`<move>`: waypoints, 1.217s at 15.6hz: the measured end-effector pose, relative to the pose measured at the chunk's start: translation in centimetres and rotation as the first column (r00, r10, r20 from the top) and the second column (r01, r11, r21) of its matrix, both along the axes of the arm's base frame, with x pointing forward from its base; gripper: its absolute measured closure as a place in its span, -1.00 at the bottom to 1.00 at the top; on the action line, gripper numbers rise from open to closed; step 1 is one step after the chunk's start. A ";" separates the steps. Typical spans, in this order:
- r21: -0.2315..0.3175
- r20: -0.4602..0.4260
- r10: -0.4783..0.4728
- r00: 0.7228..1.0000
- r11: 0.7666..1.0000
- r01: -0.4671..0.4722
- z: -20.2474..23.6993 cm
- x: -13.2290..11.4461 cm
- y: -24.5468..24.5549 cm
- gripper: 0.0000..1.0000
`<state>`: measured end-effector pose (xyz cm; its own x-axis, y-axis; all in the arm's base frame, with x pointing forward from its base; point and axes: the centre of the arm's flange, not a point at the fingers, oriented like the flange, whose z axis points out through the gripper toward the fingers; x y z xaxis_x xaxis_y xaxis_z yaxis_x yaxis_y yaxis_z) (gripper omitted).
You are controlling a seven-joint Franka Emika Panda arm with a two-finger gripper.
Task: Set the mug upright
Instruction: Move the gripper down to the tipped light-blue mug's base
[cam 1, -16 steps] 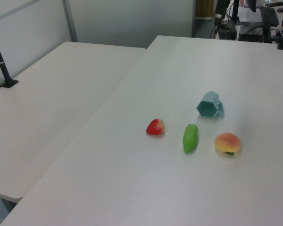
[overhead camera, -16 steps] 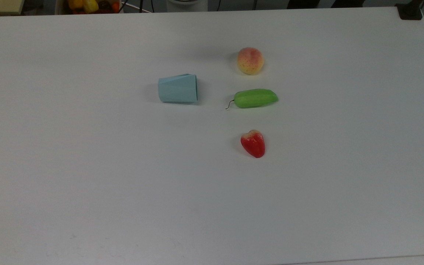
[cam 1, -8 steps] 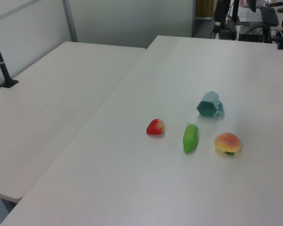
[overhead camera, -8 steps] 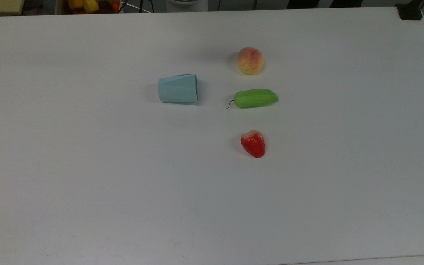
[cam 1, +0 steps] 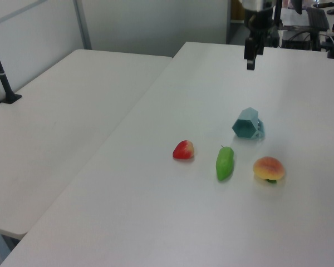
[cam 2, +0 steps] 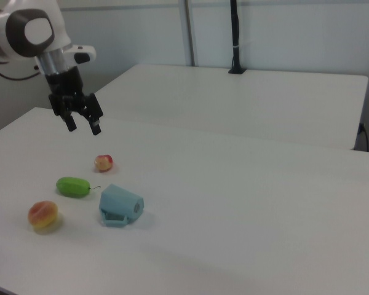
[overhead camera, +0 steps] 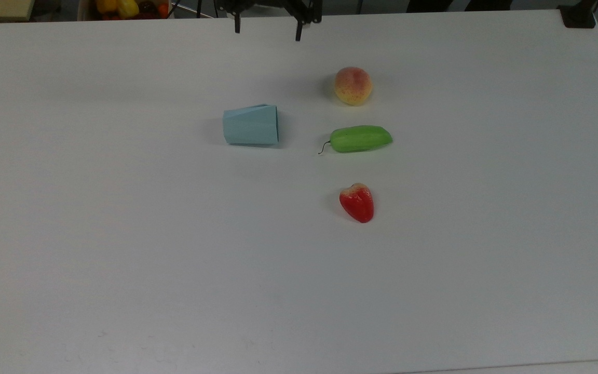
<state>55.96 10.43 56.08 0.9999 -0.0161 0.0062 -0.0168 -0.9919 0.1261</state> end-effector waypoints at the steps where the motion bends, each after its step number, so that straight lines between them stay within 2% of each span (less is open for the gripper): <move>1: -0.018 0.003 -0.013 1.000 1.000 0.013 -0.9 0.0 0.7 -1.00; 4: -0.084 -0.008 -0.023 1.000 0.996 0.022 -4.2 0.2 2.8 -1.00; 6: -0.148 -0.020 -0.019 1.000 0.989 0.016 -7.1 0.4 4.1 -1.00; 8: -0.192 0.008 -0.014 1.000 0.981 0.015 -10.5 0.5 5.5 -1.00; 14: -0.269 0.032 0.009 0.999 0.963 0.000 -17.3 0.1 5.8 -1.00; 19: -0.380 0.082 0.023 0.996 0.925 0.010 -21.3 0.1 5.1 -1.00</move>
<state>56.08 15.56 34.75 0.9955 0.0100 0.0937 -0.0376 -0.8698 0.4920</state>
